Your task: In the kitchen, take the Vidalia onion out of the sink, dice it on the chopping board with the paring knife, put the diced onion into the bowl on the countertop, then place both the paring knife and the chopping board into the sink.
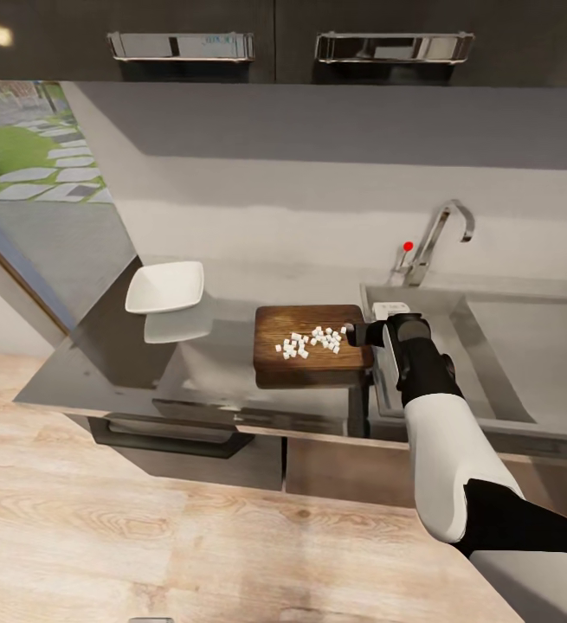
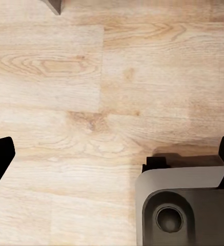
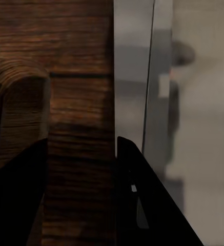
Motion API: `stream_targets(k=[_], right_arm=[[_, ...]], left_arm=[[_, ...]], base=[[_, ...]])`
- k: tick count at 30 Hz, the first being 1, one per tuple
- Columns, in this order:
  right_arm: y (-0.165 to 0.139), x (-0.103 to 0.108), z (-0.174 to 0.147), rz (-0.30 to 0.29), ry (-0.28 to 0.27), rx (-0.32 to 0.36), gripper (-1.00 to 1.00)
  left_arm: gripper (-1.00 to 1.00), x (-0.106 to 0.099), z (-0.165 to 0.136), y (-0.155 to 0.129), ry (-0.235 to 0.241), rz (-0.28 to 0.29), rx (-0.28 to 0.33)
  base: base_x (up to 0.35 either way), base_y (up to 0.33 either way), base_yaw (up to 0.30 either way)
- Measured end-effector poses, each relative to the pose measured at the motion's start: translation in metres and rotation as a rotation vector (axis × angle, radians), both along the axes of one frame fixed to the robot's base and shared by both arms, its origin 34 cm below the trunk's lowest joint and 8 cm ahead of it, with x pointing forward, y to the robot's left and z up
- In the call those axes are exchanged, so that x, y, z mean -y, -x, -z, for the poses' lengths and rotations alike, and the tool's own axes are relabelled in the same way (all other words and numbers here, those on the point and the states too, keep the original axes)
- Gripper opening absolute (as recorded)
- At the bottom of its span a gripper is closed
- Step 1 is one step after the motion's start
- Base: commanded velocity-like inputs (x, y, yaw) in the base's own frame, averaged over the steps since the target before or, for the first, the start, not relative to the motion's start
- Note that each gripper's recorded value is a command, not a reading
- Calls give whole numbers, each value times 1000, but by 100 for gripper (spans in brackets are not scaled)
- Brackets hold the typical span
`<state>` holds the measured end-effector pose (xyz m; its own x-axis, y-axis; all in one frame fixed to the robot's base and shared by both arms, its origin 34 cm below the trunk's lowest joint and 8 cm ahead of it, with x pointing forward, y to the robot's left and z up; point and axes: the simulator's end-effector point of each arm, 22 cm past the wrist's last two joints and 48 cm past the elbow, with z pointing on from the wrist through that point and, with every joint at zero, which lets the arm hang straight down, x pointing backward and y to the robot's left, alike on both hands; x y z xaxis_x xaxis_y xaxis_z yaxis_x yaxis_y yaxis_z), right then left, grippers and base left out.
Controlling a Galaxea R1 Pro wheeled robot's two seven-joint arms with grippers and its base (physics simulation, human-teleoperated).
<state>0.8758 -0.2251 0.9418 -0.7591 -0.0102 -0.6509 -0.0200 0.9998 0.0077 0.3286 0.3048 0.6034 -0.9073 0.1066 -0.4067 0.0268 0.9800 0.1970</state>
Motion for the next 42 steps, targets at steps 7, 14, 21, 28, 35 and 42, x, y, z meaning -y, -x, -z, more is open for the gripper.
stream_targets(k=[7, 14, 21, 28, 35, 42], right_arm=[[-1, 0, -9, 0, 0, 11, -100], [-1, 0, -11, 0, 0, 14, -100], [-1, 0, -11, 0, 0, 15, -100], [-1, 0, -11, 0, -1, 15, -100], [-1, -1, -11, -1, -1, 15, -100], [-1, -1, -11, -1, -3, 15, -100]], left_arm=[[100, 0, -2, -4, 0, 0, 11], [100, 2, -3, -5, 3, 1, 13], [100, 1, -3, -6, 1, 1, 14], [100, 1, -3, -6, 1, 1, 14], [100, 0, -3, -6, 0, 1, 15], [100, 0, -3, -6, 0, 0, 14]], base=[[0, 0, 0], [0, -149, 0], [0, -45, 0], [0, -1, 0], [0, 154, 0], [0, 205, 0]])
